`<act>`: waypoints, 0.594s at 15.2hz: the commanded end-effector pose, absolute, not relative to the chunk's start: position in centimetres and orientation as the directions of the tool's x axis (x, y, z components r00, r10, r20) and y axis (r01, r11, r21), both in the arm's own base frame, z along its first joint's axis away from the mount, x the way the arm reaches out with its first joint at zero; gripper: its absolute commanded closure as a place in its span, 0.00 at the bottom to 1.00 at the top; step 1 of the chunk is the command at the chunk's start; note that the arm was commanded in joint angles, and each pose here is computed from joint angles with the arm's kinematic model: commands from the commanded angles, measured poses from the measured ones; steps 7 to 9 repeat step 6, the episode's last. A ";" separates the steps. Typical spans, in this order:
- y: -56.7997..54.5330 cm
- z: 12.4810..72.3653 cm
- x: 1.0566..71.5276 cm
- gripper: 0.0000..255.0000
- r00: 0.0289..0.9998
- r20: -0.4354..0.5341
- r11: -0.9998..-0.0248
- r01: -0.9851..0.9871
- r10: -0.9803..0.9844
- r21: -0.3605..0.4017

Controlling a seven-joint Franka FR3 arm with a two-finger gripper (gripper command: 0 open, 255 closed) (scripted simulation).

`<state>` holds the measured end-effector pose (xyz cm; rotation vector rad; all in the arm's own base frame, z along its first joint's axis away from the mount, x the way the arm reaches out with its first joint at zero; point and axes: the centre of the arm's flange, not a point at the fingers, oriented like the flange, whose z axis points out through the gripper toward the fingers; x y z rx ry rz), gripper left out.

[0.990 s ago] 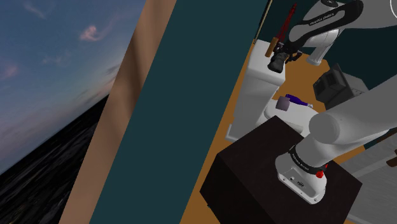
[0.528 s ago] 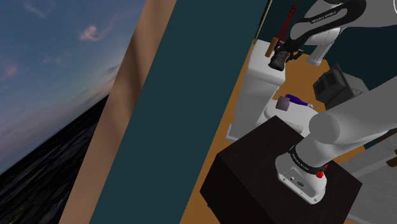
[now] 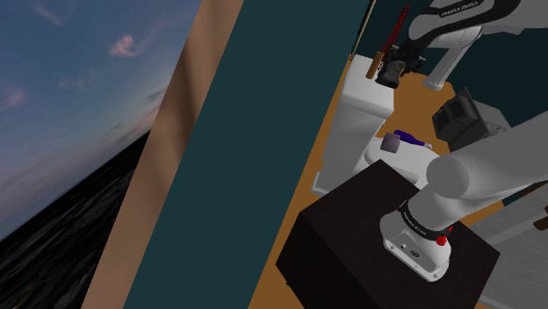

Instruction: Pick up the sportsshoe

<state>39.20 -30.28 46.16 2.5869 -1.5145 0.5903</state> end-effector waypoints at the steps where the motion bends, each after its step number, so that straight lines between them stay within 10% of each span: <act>1: -30.3 47.2 39.3 1.00 0.435 0.370 -0.506 -0.854 -0.821 -0.118; 9: -30.3 48.8 39.3 1.00 0.435 0.370 -0.506 -0.854 -0.821 -0.118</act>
